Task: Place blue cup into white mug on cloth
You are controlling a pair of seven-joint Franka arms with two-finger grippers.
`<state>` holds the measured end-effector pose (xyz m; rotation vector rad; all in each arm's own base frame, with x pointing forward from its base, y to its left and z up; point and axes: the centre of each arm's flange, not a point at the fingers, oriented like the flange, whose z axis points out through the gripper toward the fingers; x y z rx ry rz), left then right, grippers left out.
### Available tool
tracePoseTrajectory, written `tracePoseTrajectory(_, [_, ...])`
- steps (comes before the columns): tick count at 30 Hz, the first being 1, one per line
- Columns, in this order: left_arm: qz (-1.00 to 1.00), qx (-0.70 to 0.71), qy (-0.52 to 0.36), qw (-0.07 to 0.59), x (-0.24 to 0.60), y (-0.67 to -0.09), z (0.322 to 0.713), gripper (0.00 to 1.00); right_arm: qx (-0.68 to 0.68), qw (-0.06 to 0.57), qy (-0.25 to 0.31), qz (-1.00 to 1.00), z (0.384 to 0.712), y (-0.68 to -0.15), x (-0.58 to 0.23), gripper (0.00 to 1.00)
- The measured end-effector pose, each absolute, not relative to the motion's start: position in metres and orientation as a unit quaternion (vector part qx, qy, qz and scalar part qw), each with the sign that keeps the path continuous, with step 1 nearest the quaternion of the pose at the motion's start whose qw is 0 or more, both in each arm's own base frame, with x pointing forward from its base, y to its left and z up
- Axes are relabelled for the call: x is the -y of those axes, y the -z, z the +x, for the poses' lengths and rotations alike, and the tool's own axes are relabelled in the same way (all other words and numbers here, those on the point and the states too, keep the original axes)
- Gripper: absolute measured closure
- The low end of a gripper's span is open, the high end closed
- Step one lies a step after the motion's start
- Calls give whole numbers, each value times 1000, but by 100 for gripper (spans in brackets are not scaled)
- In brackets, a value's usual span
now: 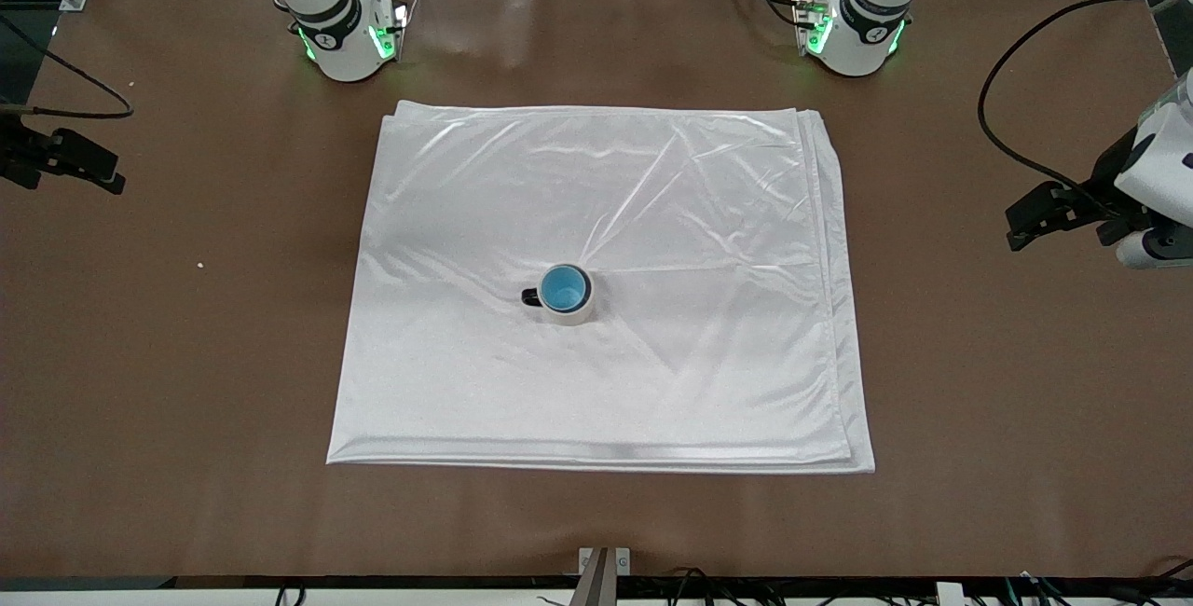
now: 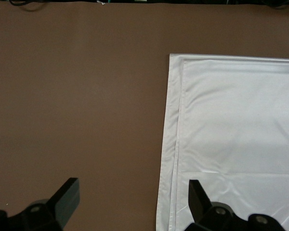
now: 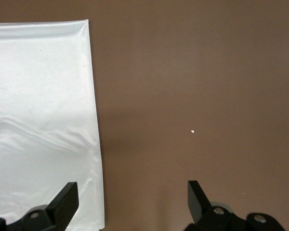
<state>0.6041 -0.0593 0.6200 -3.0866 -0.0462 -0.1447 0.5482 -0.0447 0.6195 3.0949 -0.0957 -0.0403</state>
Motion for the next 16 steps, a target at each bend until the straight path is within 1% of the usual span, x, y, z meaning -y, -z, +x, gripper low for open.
tracePoseTrajectory(16, [-999,25,34,29,47,-607,606,0,31,21,13,999,548,-620,44,0])
